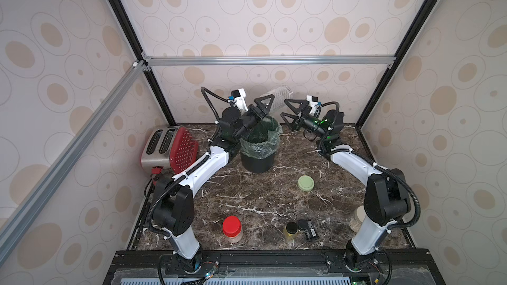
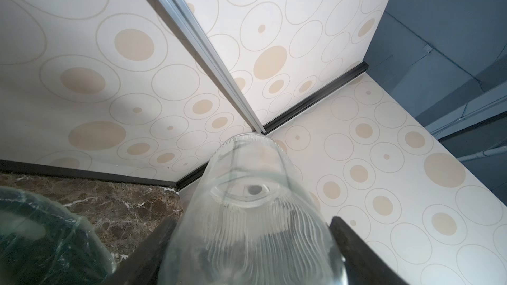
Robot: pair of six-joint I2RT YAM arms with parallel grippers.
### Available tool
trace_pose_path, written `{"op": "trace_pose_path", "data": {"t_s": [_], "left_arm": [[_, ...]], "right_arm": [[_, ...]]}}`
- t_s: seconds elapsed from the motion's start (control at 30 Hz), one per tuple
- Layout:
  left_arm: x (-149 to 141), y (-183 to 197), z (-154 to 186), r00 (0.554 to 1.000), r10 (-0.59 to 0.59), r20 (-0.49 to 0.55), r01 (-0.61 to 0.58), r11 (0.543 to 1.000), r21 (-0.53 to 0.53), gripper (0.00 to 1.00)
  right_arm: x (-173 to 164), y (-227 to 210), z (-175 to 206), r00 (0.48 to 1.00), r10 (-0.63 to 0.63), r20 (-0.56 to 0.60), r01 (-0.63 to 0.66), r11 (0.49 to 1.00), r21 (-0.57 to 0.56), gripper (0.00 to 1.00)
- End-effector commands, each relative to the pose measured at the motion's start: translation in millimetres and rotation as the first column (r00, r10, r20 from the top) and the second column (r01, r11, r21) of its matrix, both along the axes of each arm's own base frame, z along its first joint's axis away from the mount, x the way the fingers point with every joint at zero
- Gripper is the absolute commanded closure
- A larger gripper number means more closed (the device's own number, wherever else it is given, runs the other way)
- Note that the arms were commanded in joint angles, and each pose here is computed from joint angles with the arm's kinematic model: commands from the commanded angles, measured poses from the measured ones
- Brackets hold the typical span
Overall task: Empty expired oatmeal from jars
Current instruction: Place the jar at the center of the board.
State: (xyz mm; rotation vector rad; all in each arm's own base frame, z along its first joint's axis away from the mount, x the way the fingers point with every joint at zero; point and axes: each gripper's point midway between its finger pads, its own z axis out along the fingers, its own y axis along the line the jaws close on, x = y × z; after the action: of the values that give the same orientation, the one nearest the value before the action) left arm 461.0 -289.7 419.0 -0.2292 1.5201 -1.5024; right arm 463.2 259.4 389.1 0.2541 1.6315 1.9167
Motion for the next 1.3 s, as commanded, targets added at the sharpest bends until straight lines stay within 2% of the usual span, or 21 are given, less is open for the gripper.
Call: {"op": "trace_pose_path", "data": {"t_s": [0.0,0.17,0.33,0.47,0.5,0.57,0.6,0.67,0.7,0.83,0.97,1.07,1.17,1.27], "left_arm": [[-33,-1,65,0.981,-0.072,0.179,0.092,0.99,-0.11,1.0],[-35,-5,65,0.981,-0.084,0.176,0.104,0.988,-0.113,1.0],[-37,-8,67,0.979,-0.093,0.18,0.115,0.987,-0.112,1.0],[-38,-8,66,0.979,-0.095,0.18,0.116,0.987,-0.11,1.0],[-38,-8,67,0.979,-0.095,0.181,0.116,0.987,-0.107,1.0],[-39,-8,67,0.978,-0.095,0.184,0.115,0.988,-0.102,1.0],[-40,-8,66,0.979,-0.098,0.182,0.117,0.988,-0.097,1.0],[-41,-9,65,0.978,-0.104,0.182,0.122,0.989,-0.089,1.0],[-41,-10,63,0.978,-0.111,0.177,0.127,0.988,-0.084,0.93],[-44,-11,49,0.983,-0.126,0.132,0.133,0.99,-0.046,0.04],[-55,-3,30,0.991,-0.099,0.085,0.092,0.993,0.078,0.01],[-64,6,19,0.996,-0.071,0.056,0.061,0.984,0.165,0.01],[-72,10,3,0.998,-0.068,0.008,0.064,0.967,0.247,0.01],[-80,14,-14,0.997,-0.07,-0.04,0.079,0.948,0.309,0.01]], "right_arm": [[-1,-2,34,0.998,-0.01,0.057,0.006,0.997,0.078,0.01],[2,0,47,0.996,-0.02,0.083,0.012,0.995,0.094,0.0],[1,5,56,0.995,-0.017,0.101,0.007,0.995,0.104,0.05],[0,5,62,0.993,-0.022,0.116,0.008,0.993,0.114,0.2],[0,5,63,0.993,-0.024,0.118,0.01,0.993,0.119,0.28],[0,5,63,0.993,-0.024,0.117,0.01,0.993,0.119,0.37],[0,5,63,0.993,-0.023,0.118,0.009,0.993,0.117,0.46],[0,6,62,0.994,-0.018,0.112,0.006,0.994,0.107,0.53],[-1,7,61,0.994,-0.014,0.111,0.003,0.995,0.098,0.57],[-6,6,55,0.993,-0.007,0.12,0.005,1.0,0.012,0.63],[-16,-3,33,0.991,-0.04,0.13,0.06,0.985,-0.159,0.68],[-28,-16,12,0.984,-0.09,0.155,0.138,0.933,-0.333,0.69],[-41,-33,-6,0.972,-0.137,0.191,0.214,0.85,-0.481,0.7],[-59,-53,-29,0.961,-0.168,0.22,0.27,0.743,-0.612,0.69]]}}
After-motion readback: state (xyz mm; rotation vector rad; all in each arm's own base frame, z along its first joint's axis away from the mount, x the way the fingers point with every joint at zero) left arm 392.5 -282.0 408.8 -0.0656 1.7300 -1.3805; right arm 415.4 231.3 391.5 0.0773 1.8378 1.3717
